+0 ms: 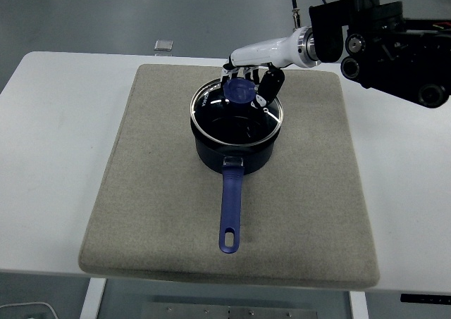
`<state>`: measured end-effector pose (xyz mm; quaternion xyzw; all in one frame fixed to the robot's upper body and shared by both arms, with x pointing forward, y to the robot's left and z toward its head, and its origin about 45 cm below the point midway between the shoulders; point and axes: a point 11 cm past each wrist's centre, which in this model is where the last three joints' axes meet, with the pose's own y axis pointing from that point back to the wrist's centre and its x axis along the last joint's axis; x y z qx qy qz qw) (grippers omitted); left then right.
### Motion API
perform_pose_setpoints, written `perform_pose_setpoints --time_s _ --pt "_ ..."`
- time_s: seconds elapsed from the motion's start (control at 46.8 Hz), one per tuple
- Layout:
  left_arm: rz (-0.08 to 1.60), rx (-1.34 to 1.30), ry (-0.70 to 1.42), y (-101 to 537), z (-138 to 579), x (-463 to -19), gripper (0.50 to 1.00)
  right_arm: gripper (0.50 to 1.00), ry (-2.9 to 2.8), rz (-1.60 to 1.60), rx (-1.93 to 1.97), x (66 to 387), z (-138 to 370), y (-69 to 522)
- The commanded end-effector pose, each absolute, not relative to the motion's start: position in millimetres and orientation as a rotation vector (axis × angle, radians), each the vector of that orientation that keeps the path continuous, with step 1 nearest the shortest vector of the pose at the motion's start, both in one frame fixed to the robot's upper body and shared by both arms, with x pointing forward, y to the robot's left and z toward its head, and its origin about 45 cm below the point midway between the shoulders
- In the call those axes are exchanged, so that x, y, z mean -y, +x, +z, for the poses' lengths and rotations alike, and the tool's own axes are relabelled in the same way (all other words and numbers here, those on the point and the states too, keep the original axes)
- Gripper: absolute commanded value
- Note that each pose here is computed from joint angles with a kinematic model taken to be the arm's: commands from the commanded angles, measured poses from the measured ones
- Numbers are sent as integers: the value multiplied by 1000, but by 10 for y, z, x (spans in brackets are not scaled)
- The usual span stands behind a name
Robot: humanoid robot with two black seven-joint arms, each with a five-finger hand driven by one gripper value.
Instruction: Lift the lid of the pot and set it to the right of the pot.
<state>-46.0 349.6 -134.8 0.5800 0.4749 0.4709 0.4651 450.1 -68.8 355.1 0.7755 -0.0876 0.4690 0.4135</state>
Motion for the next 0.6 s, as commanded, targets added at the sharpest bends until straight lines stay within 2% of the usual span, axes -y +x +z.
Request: perform_pose_setpoints --time_s 0.0,0.107,0.577 --pt "1157 -1166 1424 -452 -1348 -3496 1000 531 1942 1193 230 692 3633 4521" --pt "1156 -1167 1425 -461 -1348 -3496 1000 531 1922 1195 240 751 3722 4555" --pt "1157 -1166 1424 -452 -1348 -3496 1000 531 1818 1070 415 1642 3824 4890"
